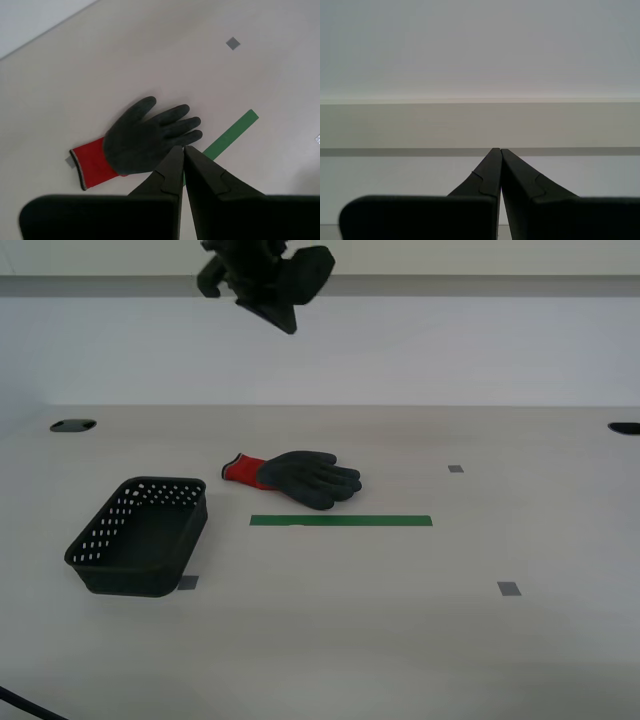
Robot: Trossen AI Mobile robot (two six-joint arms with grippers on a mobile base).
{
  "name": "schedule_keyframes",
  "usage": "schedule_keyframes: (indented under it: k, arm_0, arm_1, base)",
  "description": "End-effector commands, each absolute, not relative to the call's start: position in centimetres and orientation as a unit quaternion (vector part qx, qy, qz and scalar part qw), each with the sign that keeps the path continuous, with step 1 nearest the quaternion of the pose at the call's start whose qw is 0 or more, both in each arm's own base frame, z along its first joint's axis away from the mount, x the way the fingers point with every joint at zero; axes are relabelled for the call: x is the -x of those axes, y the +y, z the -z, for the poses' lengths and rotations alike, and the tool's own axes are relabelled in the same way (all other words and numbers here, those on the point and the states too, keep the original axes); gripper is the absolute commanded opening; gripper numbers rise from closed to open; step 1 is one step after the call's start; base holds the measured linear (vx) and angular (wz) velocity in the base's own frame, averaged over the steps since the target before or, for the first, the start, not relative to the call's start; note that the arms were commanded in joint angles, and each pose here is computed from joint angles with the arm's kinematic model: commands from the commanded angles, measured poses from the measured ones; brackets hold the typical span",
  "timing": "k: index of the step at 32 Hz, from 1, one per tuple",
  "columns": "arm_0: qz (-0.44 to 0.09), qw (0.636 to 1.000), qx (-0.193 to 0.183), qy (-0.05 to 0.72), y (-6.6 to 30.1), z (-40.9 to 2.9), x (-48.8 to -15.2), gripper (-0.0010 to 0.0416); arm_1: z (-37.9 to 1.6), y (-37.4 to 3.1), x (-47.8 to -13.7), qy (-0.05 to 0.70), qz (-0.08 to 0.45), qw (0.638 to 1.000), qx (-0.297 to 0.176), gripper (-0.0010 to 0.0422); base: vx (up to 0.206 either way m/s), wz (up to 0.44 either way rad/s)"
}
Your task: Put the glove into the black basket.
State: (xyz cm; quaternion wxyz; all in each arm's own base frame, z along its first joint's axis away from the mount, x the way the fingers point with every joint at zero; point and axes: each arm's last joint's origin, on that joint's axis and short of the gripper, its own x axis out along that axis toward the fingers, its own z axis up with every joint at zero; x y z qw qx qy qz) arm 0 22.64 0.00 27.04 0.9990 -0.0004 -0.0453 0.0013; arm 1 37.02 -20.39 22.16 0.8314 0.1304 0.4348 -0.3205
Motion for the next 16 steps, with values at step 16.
schedule_keyframes:
  k: [16]
  arm_0:
    - [-0.001, 0.999, 0.000, -0.046, 0.0, -27.1, -22.6, 0.0001]
  arm_1:
    - [-8.5, -28.5, -41.4, 0.536, 0.359, 0.739, -0.193, -0.0001]
  base:
    - [0.000, 0.000]
